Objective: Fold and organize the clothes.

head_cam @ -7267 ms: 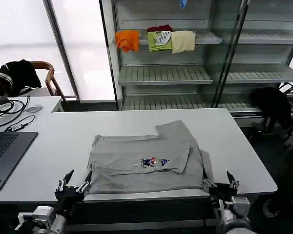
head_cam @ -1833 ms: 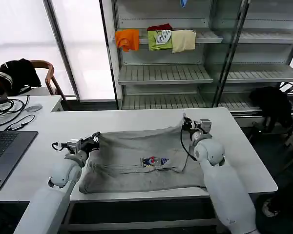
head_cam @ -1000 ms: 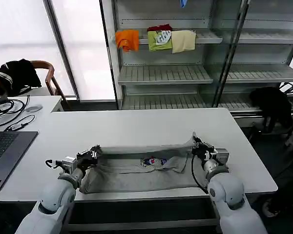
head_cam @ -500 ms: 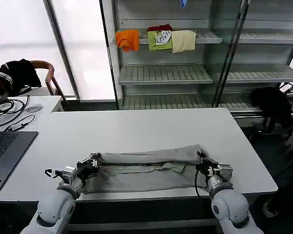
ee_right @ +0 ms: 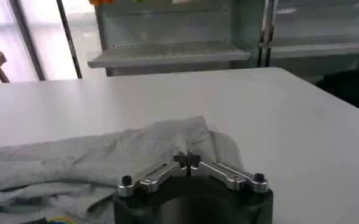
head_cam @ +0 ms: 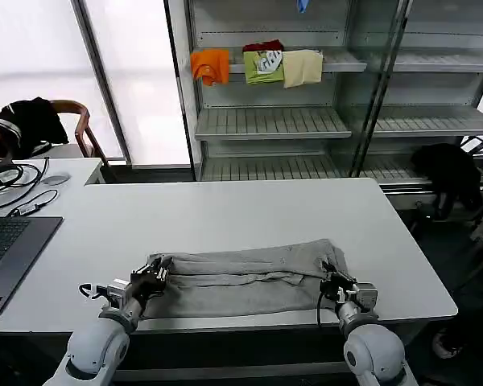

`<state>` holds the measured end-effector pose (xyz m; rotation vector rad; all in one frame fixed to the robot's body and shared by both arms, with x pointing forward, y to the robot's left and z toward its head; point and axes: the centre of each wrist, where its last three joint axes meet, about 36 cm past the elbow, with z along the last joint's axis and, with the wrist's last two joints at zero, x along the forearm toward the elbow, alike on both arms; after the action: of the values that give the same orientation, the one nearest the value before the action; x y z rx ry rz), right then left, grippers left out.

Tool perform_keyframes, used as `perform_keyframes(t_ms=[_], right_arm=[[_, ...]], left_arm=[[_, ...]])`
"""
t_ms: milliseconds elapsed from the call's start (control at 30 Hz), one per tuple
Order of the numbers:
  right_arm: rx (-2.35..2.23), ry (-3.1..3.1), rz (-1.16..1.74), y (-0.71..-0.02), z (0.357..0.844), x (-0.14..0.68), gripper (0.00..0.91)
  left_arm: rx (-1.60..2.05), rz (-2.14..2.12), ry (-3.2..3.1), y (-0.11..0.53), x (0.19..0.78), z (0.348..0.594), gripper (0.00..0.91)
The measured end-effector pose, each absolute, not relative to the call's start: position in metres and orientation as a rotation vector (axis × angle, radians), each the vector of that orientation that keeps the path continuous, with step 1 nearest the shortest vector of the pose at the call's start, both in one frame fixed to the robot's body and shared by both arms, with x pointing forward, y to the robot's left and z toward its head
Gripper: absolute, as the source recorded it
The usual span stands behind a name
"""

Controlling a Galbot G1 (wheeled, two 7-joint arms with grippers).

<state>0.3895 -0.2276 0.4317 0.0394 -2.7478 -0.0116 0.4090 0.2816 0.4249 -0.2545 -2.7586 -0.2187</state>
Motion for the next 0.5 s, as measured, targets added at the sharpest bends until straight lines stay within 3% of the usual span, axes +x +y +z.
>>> perform_keyframes(t_ms=[500], right_arm=[[-0.001, -2.832, 0.013, -0.241, 0.466, 0.376, 0.907]], left_arm=[[-0.178, -0.197, -2.803, 0.277, 0.396, 0.442, 0.907]])
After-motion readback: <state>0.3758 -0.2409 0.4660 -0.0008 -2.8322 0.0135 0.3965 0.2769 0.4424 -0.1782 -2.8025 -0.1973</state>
